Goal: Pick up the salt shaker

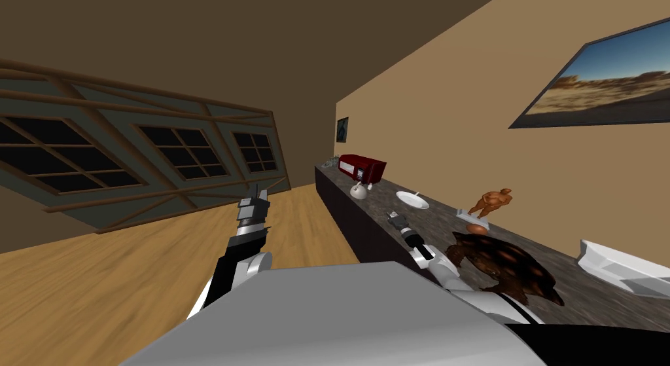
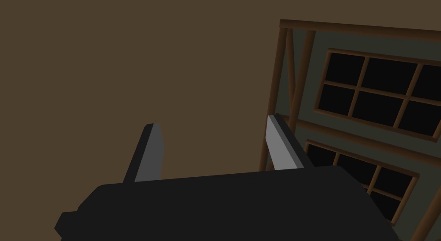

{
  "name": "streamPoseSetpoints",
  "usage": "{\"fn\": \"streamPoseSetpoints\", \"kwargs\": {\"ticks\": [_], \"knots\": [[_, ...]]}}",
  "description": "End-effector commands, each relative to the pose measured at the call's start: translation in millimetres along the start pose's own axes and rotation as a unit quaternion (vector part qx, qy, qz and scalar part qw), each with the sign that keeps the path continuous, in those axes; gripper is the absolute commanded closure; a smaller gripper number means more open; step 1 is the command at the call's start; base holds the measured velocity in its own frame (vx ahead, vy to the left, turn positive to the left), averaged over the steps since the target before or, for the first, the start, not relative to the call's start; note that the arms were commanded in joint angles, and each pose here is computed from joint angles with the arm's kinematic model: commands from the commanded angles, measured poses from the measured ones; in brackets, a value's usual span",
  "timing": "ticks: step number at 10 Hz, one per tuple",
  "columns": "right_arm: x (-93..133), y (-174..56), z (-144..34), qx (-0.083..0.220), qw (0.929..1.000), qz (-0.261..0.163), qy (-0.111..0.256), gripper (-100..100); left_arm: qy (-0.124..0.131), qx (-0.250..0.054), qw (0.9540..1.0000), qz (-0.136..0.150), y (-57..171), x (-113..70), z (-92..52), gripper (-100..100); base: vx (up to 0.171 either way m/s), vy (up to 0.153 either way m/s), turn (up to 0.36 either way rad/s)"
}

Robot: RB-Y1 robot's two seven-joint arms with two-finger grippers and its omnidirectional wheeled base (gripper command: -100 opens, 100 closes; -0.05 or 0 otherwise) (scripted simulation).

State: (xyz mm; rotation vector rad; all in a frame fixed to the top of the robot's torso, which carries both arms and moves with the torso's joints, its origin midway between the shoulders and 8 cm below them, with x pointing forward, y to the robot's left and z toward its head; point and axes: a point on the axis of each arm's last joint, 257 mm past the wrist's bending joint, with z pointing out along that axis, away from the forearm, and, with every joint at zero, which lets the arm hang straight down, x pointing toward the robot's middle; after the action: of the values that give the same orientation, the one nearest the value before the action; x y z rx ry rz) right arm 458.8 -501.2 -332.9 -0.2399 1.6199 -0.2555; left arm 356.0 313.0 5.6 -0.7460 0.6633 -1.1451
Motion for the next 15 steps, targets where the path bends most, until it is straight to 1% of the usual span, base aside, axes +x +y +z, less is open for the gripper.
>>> {"fn": "streamPoseSetpoints", "kwargs": {"ticks": [1, 2, 3, 4, 5, 7, 8, 9, 10, 11, 12, 13, 14, 15], "knots": [[-6, 5, 1.6, -0.004, 1.0000, 0.000, -0.005, 100, 0.000, 0.000, 1.0000, 0.000, 0, 0.0, 0.0, 0, -0.004, -0.002, -0.048], [-23, 8, 8.9, -0.008, 0.9997, -0.003, -0.024, 100, 0.000, 0.000, 1.0000, 0.000, 0, 0.0, 0.0, 0, -0.009, 0.013, -0.028], [-26, 9, 10.3, -0.009, 0.9996, -0.004, -0.028, 100, 0.000, 0.000, 1.0000, 0.000, 0, 0.0, 0.0, 0, -0.005, 0.008, 0.001], [-4, 19, -2.9, -0.001, 1.0000, 0.007, -0.003, 100, 0.000, 0.000, 1.0000, 0.000, 0, 0.0, 0.0, 0, -0.016, -0.060, 0.185], [1, 25, -4.5, -0.004, 0.9999, 0.009, 0.003, 100, 0.000, 0.000, 1.0000, 0.000, 0, 0.1, 0.1, 0, -0.025, -0.076, 0.108], [-22, 27, 5.4, -0.009, 0.9997, 0.004, -0.024, 100, 0.000, 0.000, 1.0000, 0.000, 0, 0.0, 0.0, 0, -0.008, -0.025, -0.031], [-1, 34, -9.1, 0.002, 0.9999, 0.013, 0.003, 100, 0.000, 0.000, 1.0000, 0.000, 0, 0.0, 0.0, 0, -0.009, -0.056, 0.167], [-18, 42, -1.5, -0.004, 0.9998, 0.010, -0.018, 100, 0.000, 0.000, 1.0000, 0.000, 0, 0.0, 0.0, 0, -0.024, -0.071, 0.079], [-28, 42, 1.8, -0.005, 0.9996, 0.008, -0.028, 100, 0.000, 0.000, 1.0000, 0.000, 0, 0.0, 0.0, 0, -0.016, -0.039, -0.011], [-28, 42, 1.9, -0.005, 0.9996, 0.008, -0.028, 100, 0.000, 0.000, 1.0000, 0.000, 0, 0.0, 0.0, 0, -0.001, -0.011, -0.006], [-6, 47, -13.6, 0.009, 0.9998, 0.017, 0.001, 100, 0.000, 0.000, 1.0000, 0.000, 0, 0.0, 0.0, 0, -0.015, -0.050, 0.131], [-11, 52, -10.9, 0.005, 0.9999, 0.015, -0.006, 100, 0.000, 0.000, 1.0000, 0.000, 0, 0.0, 0.0, 0, -0.016, -0.071, 0.103], [-25, 52, -6.1, 0.004, 0.9997, 0.011, -0.021, 100, 0.000, 0.000, 1.0000, 0.000, 0, 0.0, 0.0, 0, -0.012, -0.039, -0.002], [-30, 52, -4.5, 0.003, 0.9996, 0.010, -0.026, 100, 0.000, 0.000, 1.0000, 0.000, 0, 0.0, 0.0, 0, -0.008, -0.009, -0.017]]}}
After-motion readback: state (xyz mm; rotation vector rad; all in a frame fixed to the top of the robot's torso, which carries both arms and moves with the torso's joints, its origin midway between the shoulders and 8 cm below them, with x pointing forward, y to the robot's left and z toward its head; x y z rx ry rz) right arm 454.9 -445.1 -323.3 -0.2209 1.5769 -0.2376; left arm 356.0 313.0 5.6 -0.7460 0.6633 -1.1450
